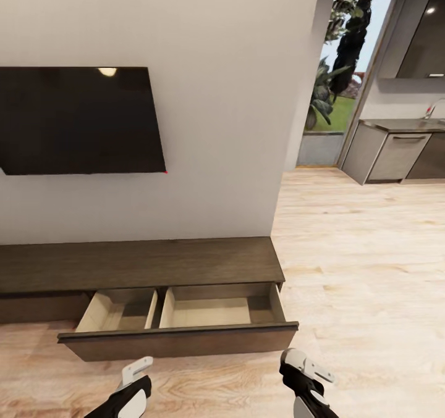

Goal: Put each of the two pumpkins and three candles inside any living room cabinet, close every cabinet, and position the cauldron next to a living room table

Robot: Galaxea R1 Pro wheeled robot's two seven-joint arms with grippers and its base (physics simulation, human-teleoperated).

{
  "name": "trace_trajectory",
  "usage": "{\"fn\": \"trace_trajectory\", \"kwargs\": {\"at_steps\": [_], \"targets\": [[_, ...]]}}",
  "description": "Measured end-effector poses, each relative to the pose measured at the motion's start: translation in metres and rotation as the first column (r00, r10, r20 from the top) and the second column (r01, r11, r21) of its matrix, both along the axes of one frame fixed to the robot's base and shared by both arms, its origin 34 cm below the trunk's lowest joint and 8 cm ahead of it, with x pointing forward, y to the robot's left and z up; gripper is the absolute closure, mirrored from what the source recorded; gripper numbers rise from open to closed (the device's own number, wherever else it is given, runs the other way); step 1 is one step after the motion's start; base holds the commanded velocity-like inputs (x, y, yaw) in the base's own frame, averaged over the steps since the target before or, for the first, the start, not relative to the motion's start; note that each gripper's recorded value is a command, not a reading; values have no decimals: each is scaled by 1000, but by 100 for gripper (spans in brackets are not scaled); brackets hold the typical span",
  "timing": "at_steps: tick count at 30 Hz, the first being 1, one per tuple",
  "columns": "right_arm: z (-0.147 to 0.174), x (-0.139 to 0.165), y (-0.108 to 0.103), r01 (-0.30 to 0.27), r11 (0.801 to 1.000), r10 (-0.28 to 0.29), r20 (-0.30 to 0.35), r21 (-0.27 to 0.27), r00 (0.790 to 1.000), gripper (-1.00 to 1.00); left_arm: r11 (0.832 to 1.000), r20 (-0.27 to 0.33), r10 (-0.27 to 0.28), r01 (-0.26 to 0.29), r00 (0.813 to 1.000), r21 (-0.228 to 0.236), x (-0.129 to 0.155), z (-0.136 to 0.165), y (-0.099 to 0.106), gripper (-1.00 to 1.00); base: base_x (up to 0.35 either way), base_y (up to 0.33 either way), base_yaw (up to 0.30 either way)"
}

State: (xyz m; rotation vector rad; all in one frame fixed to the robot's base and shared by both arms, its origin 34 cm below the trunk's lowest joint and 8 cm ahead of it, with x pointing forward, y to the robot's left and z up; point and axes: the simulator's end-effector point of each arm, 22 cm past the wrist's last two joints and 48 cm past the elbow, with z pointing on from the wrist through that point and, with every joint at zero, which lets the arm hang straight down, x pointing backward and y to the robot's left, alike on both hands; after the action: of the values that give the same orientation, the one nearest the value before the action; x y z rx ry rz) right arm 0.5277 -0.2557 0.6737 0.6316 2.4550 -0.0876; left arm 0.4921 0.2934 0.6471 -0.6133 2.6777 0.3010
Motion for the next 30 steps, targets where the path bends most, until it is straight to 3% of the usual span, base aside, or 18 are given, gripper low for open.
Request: {"fn": "trace_trajectory", "kwargs": {"at_steps": [7, 8, 10, 11, 15, 18, 23, 30], "targets": [[1, 1, 0, -2, 1000, 2, -1, 0, 1000, 100, 1000, -5, 12, -12, 1000, -10, 1, 1, 3, 100, 0, 0, 0], [1, 2, 3, -15, 1000, 15, 0, -1, 1000, 100, 999, -56, 8, -10, 998, -37, -8, -4, -3, 100, 0, 0, 0], [2, 3, 6, -33, 999, 33, 2, -5, 999, 100, 997, -99, -31, 24, 995, -69, -6, -3, -14, 100, 0, 0, 0], [2, 4, 8, -43, 999, 43, 2, -8, 999, 100, 992, -117, -57, 44, 991, -116, 2, 3, -27, 100, 0, 0, 0], [3, 4, 8, -54, 998, 54, 1, -11, 999, 100, 966, -122, -186, 159, 975, -205, 45, 40, -42, 100, 0, 0, 0], [0, 1, 10, -61, 998, 61, -20, -3, 998, 100, 944, -93, -228, 197, 969, -265, 73, 73, -51, 100, 0, 0, 0], [-9, -13, 26, -102, 993, 108, -122, 52, 987, 100, 926, -80, -214, 176, 974, -334, 90, 101, -52, 100, 0, 0, 0], [32, 20, 72, -219, 962, 246, -176, 161, 953, 100, 921, -75, -229, 191, 971, -339, 93, 107, -60, 100, 0, 0, 0]]}}
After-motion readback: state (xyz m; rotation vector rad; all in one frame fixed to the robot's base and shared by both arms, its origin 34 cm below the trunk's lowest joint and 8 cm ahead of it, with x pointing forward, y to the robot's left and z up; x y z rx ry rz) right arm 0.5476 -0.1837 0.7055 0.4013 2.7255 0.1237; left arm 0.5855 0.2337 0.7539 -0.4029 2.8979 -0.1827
